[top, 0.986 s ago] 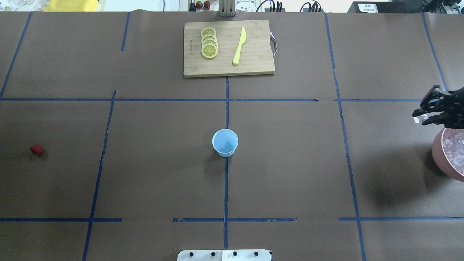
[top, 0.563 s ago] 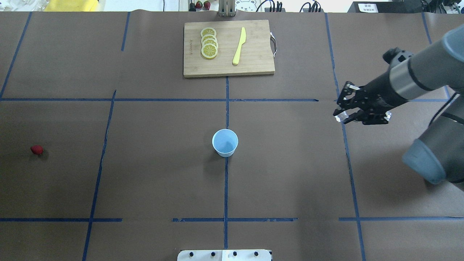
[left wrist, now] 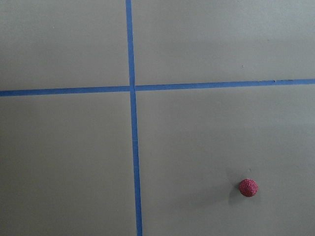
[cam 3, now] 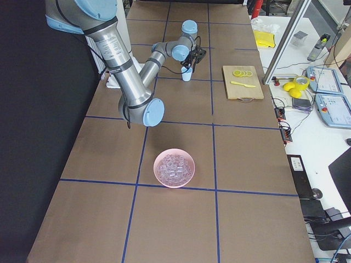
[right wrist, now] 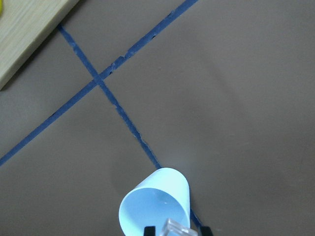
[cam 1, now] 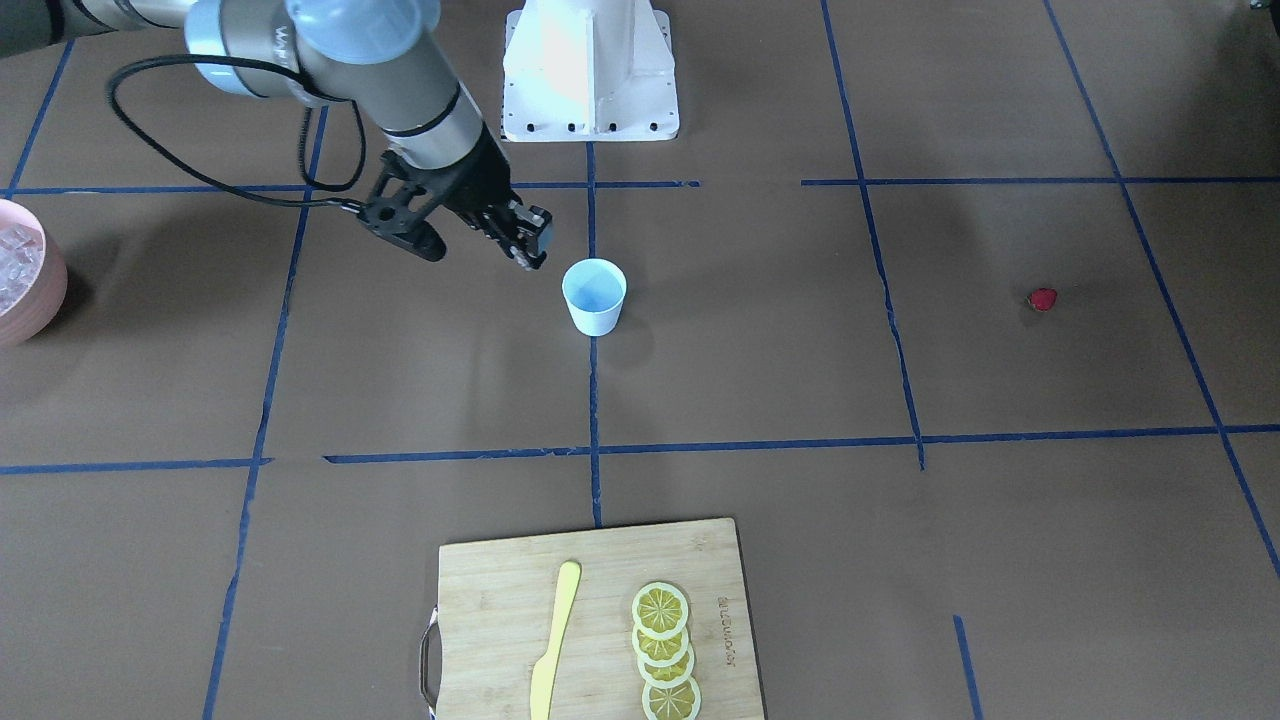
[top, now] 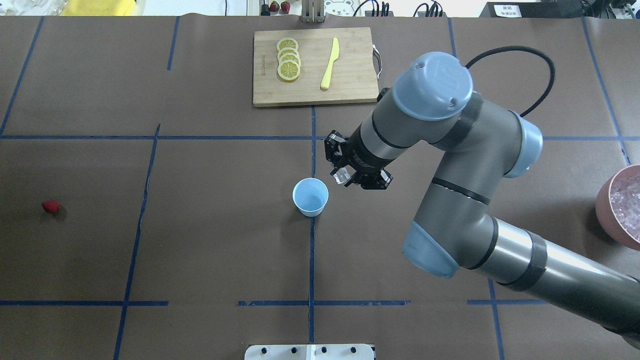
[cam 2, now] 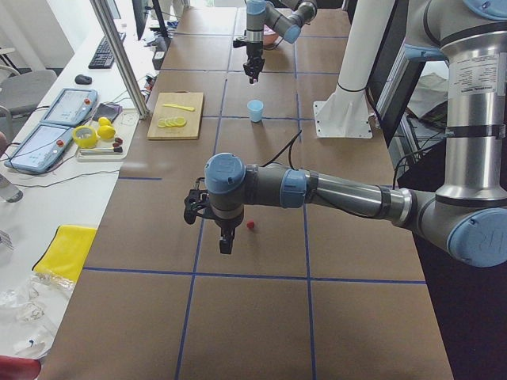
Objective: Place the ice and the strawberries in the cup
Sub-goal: 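Carry the ice cube with the right gripper over the light-blue cup, then open the right gripper to drop the ice cube into the cup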
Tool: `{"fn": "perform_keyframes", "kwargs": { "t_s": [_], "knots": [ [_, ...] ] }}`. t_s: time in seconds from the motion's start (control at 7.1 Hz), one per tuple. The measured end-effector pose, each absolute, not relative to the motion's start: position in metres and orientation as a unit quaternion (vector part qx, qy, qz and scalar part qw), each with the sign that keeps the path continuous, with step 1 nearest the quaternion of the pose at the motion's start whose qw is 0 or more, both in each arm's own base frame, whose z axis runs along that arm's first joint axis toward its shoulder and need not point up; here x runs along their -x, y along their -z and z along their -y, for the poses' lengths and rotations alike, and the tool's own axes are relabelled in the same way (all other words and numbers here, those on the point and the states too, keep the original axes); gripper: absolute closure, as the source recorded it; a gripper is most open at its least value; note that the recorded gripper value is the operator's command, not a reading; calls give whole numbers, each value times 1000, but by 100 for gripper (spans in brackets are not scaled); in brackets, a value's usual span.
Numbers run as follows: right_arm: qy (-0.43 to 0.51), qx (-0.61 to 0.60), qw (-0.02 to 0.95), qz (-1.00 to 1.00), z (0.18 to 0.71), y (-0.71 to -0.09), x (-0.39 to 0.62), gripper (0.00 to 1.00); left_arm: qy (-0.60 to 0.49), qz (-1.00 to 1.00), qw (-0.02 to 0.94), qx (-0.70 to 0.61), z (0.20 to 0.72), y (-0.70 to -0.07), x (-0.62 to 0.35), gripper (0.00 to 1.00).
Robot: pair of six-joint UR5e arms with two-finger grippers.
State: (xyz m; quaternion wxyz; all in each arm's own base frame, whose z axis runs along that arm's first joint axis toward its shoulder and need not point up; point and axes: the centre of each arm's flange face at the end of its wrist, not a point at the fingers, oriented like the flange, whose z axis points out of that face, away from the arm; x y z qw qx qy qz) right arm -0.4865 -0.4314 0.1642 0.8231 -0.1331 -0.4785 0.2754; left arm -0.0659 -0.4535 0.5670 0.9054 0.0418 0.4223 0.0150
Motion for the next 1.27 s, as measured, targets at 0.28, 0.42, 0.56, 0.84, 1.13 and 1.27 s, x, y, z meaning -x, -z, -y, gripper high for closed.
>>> {"fn": "perform_keyframes", "kwargs": {
  "t_s": [0.28, 0.42, 0.56, 0.84, 1.13, 1.27],
  "knots": [
    [-277, 125, 828, 470, 423, -158, 519, 96, -15, -423, 905, -42, 454, -567, 66, 0],
    [-277, 123, 830, 469, 422, -157, 527, 81, -15, -423, 905, -42, 454, -567, 66, 0],
    [-277, 119, 830, 470, 424, -157, 535, 69, -15, -423, 905, -43, 454, -567, 66, 0],
    [-281, 114, 829, 471, 429, -158, 545, 20, -15, -424, 905, -43, 454, -566, 66, 0],
    [-281, 114, 828, 471, 429, -158, 548, 19, -15, -423, 905, -43, 454, -566, 66, 0],
    [-281, 115, 828, 471, 428, -158, 548, 19, -15, -423, 905, -43, 454, -566, 66, 0]
  ]
}}
